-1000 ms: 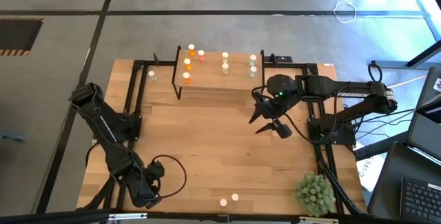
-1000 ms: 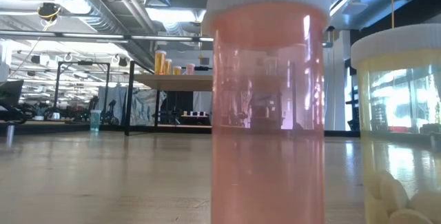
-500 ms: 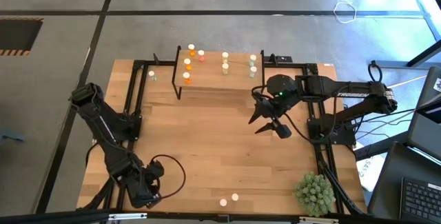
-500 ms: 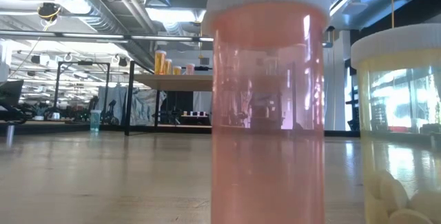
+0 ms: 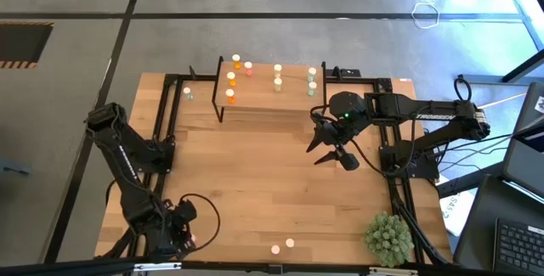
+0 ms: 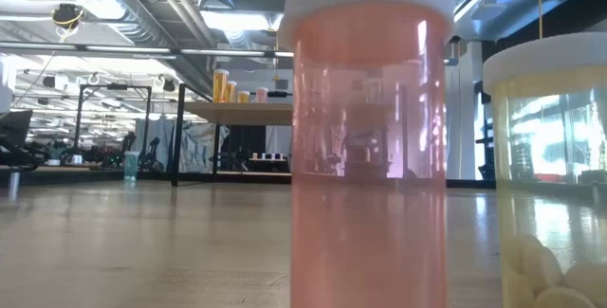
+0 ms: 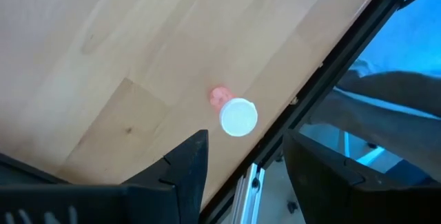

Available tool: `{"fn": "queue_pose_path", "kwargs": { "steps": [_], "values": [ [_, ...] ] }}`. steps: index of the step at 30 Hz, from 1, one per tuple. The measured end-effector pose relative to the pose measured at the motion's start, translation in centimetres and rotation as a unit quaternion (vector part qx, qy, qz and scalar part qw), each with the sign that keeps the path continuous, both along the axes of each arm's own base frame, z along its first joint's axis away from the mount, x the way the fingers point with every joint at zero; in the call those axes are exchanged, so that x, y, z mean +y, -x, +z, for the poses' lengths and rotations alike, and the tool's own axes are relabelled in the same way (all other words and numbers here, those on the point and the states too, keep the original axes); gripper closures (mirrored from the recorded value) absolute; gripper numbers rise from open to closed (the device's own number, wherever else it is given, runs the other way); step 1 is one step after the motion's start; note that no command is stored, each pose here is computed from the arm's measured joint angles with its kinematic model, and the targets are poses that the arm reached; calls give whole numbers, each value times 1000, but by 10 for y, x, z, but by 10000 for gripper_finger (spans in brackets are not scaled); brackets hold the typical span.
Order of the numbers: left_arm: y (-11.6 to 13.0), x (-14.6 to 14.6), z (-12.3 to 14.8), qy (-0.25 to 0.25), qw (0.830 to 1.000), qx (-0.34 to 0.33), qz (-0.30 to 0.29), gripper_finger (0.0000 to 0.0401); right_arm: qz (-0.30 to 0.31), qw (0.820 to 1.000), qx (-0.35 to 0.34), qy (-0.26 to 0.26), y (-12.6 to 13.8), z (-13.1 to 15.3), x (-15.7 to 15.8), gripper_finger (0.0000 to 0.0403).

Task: Pick and place medicine bottles onto shelf by color
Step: Put the left pink pill bottle on the shelf aligned with the other orange pill bottle

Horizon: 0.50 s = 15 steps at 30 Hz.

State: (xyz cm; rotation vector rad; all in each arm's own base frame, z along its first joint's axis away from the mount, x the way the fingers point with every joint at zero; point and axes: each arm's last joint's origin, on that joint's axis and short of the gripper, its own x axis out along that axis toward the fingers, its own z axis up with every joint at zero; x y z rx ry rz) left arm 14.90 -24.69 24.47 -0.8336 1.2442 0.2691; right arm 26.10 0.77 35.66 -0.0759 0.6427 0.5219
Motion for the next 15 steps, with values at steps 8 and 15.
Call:
{"fn": "queue_pose_path", "kwargs": {
  "steps": [8, 15],
  "values": [
    [-1, 0, 0, 8, 1000, -6, 29, 220, 0, 1000, 0, 0, 0, 0, 0, 201],
    [-4, -4, -5, 3, 999, -10, 42, 220, 0, 1000, 0, 0, 0, 0, 0, 201]
  ]
}}
